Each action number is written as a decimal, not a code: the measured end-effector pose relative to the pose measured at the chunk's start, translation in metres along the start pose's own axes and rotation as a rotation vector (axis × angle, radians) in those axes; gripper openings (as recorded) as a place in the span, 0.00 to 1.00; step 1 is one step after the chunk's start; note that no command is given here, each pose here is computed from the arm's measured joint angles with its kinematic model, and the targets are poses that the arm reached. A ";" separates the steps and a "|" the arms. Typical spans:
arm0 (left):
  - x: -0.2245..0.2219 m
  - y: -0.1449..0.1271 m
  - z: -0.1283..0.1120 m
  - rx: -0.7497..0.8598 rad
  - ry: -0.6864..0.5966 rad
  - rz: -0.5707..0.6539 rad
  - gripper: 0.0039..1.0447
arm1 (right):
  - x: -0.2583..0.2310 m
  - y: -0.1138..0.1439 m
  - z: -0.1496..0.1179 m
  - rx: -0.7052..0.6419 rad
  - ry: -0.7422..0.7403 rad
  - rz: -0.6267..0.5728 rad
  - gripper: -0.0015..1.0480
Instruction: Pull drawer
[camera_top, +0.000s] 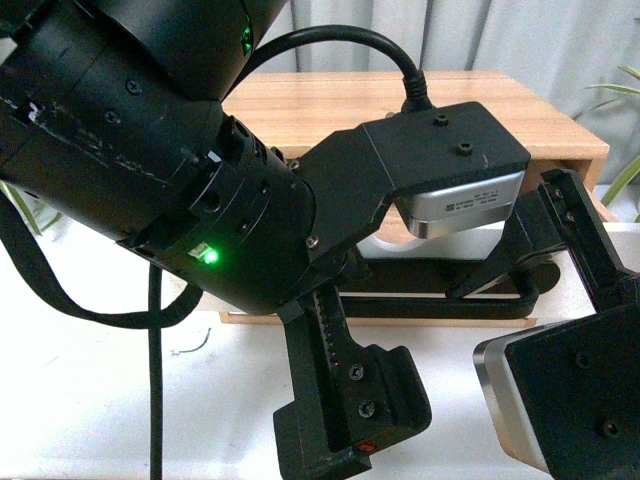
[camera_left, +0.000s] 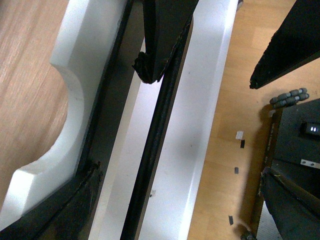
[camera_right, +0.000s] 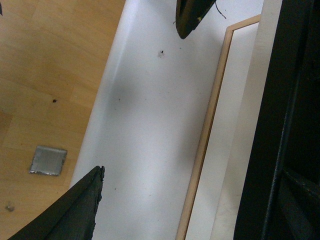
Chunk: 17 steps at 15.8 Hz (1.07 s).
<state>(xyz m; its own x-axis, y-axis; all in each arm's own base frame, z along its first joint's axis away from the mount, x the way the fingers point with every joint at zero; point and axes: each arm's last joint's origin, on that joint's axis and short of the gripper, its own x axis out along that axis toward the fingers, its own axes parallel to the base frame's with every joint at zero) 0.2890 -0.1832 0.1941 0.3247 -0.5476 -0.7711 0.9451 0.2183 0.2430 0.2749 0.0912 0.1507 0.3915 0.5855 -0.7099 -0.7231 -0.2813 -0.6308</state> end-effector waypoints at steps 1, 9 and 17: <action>-0.003 0.000 0.001 -0.002 -0.007 0.003 0.94 | 0.000 0.000 0.000 0.002 0.000 0.000 0.94; -0.045 0.005 0.008 -0.049 -0.129 0.056 0.94 | -0.045 -0.029 0.005 0.038 -0.019 -0.149 0.94; -0.176 0.065 -0.067 -0.603 -0.470 0.825 0.94 | -0.129 -0.061 -0.057 0.862 0.025 -0.923 0.94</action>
<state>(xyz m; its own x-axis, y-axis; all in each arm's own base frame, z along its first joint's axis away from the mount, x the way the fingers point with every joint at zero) 0.2908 -0.0189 0.3058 0.9444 -0.2775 -0.1763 0.3049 0.9399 0.1538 0.3008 -0.0101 0.2629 0.9511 0.2817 -0.1269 -0.3070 0.8149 -0.4916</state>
